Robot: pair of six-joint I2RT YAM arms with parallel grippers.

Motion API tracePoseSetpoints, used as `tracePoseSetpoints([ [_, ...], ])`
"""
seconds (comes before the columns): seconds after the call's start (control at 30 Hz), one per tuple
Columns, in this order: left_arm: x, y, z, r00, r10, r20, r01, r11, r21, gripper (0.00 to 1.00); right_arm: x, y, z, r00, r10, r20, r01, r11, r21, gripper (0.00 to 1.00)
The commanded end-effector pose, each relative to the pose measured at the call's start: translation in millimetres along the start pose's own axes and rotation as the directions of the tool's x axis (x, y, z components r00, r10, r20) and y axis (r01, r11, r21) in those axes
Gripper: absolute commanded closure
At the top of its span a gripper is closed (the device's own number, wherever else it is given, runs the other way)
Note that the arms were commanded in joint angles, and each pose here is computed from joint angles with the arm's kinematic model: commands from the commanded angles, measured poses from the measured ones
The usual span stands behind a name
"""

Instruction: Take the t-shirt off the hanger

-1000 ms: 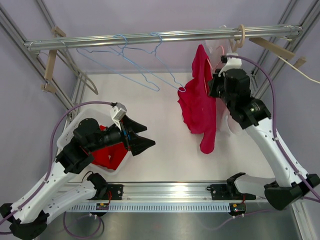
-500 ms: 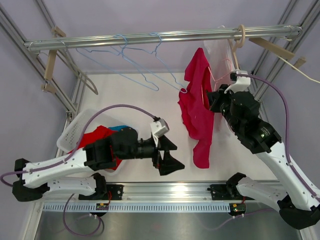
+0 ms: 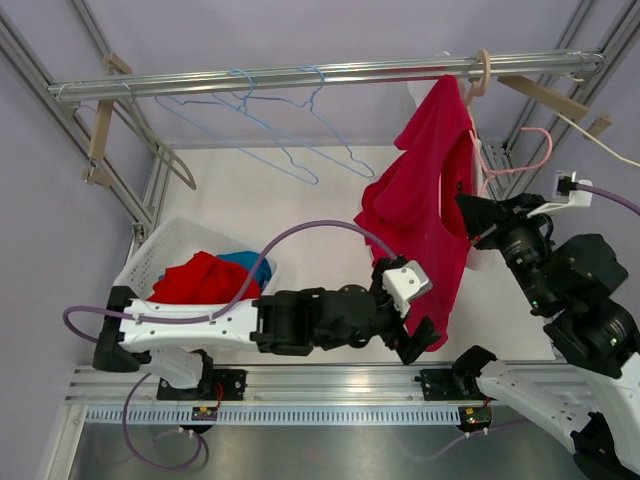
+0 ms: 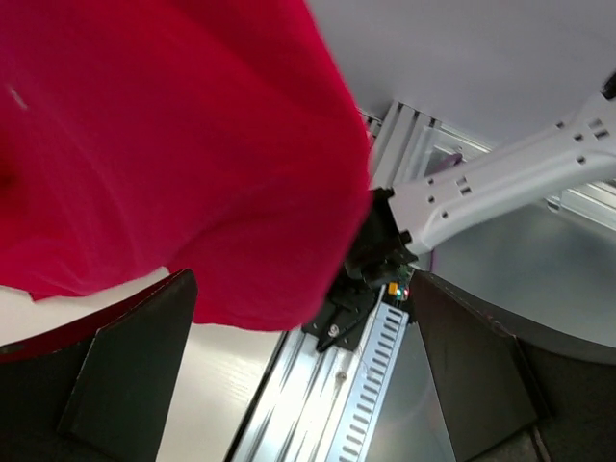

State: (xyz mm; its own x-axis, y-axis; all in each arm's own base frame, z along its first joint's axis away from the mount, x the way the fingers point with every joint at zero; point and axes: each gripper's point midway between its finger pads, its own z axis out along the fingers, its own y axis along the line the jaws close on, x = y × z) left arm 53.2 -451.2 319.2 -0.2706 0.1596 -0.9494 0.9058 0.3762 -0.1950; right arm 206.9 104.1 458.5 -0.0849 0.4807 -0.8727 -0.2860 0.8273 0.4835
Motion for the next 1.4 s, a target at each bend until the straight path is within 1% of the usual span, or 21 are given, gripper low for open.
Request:
tracePoseSetpoints([
  [0.0, -36.2, -6.3, 17.5, 0.993, 0.009, 0.118, -0.004, 0.999, -0.042, 0.01, -22.0, 26.7, -18.0, 0.995, 0.09, 0.033, -0.085, 0.988, -0.132, 1.0],
  [0.07, -39.8, -12.2, 23.8, 0.99, -0.004, 0.139, 0.008, 1.0, -0.027, 0.02, -22.3, 29.3, -22.1, 0.994, 0.102, 0.029, -0.096, 0.984, -0.153, 1.0],
  [0.2, -41.1, -19.2, 34.0, 0.988, -0.016, 0.153, 0.017, 1.0, -0.006, 0.07, -25.9, 32.1, -31.6, 0.993, 0.11, 0.029, -0.103, 0.978, -0.181, 1.0],
  [0.3, -39.5, -30.1, 40.0, 0.99, -0.02, 0.14, 0.014, 0.999, 0.038, 0.23, -23.6, 31.7, -29.8, 0.994, 0.105, 0.021, -0.1, 0.979, -0.176, 1.0],
  [0.33, -36.8, -33.0, 40.9, 0.991, -0.018, 0.134, 0.011, 0.999, 0.046, 0.38, -23.2, 31.0, -29.1, 0.995, 0.102, 0.021, -0.097, 0.98, -0.172, 1.0],
  [0.4, -31.1, -33.9, 40.5, 0.992, -0.018, 0.124, 0.012, 0.999, 0.045, 0.57, -22.3, 31.8, -26.7, 0.995, 0.099, 0.023, -0.094, 0.98, -0.174, 1.0],
  [0.43, -29.6, -37.0, 36.9, 0.992, -0.023, 0.122, 0.016, 0.998, 0.054, 0.73, -22.6, 32.4, -26.2, 0.995, 0.098, 0.027, -0.091, 0.98, -0.178, 1.0],
  [0.5, -16.4, -38.8, 33.9, 0.995, -0.029, 0.098, 0.024, 0.998, 0.061, 0.88, -24.3, 33.8, -20.4, 0.995, 0.094, 0.039, -0.086, 0.981, -0.176, 1.0],
  [0.53, -15.3, -43.9, 26.8, 0.995, -0.036, 0.097, 0.029, 0.997, 0.074, 1.0, -25.1, 34.9, -15.6, 0.994, 0.095, 0.05, -0.085, 0.981, -0.175, 1.0],
  [0.6, 5.6, -45.2, 23.0, 0.998, -0.027, 0.06, 0.023, 0.997, 0.078, 1.0, -25.1, 36.3, -10.1, 0.993, 0.099, 0.062, -0.087, 0.98, -0.177, 1.0],
  [0.7, 24.2, -57.7, 8.0, 0.999, -0.032, 0.031, 0.029, 0.994, 0.108, 1.0, -26.0, 36.2, 4.4, 0.989, 0.111, 0.102, -0.093, 0.982, -0.164, 1.0],
  [0.73, 42.9, -62.6, 4.0, 1.0, -0.02, -0.002, 0.02, 0.993, 0.118, 1.0, -27.3, 35.0, 8.7, 0.987, 0.11, 0.119, -0.091, 0.984, -0.155, 1.0],
  [0.87, 78.8, -79.5, -12.8, 0.996, -0.055, -0.075, 0.067, 0.984, 0.163, 1.0, -32.4, 34.1, 34.0, 0.976, 0.1, 0.191, -0.078, 0.99, -0.119, 1.0],
  [0.93, 92.4, -90.9, -19.6, 0.994, -0.043, -0.102, 0.062, 0.98, 0.189, 1.0, -37.0, 35.9, 39.7, 0.972, 0.095, 0.214, -0.072, 0.991, -0.116, 1.0],
  [1.03, 120.9, -91.1, -24.7, 0.987, -0.012, -0.163, 0.042, 0.982, 0.184, 1.0, -47.5, 40.3, 49.7, 0.968, 0.053, 0.244, -0.029, 0.994, -0.101, 1.0],
  [1.1, 147.6, -82.9, -27.6, 0.975, -0.006, -0.223, 0.043, 0.986, 0.159, 1.0, -55.7, 46.5, 51.9, 0.967, 0.017, 0.255, 0.011, 0.994, -0.109, 1.0],
  [1.13, 156.5, -78.8, -29.3, 0.97, -0.004, -0.241, 0.041, 0.988, 0.148, 1.0, -55.5, 44.5, 50.6, 0.969, -0.026, 0.246, 0.051, 0.994, -0.095, 1.0],
  [1.17, 174.9, -70.3, -32.8, 0.96, 0.001, -0.28, 0.036, 0.991, 0.126, 1.0, -65.5, 45.1, 43.2, 0.964, -0.036, 0.262, 0.062, 0.994, -0.094, 1.0],
  [1.2, 183.0, -65.7, -35.8, 0.954, 0.0, -0.299, 0.036, 0.993, 0.113, 1.0, -68.4, 43.4, 38.1, 0.963, -0.048, 0.266, 0.074, 0.993, -0.091, 1.0],
  [1.3, 199.0, -52.6, -45.2, 0.942, -0.01, -0.335, 0.04, 0.996, 0.081, 1.0, -84.5, 38.8, 8.8, 0.951, -0.061, 0.302, 0.095, 0.99, -0.102, 1.0],
  [1.37, 200.8, -52.1, -47.9, 0.939, -0.003, -0.343, 0.036, 0.995, 0.089, 1.0, -92.9, 37.8, -14.5, 0.948, -0.068, 0.312, 0.113, 0.985, -0.128, 1.0],
])
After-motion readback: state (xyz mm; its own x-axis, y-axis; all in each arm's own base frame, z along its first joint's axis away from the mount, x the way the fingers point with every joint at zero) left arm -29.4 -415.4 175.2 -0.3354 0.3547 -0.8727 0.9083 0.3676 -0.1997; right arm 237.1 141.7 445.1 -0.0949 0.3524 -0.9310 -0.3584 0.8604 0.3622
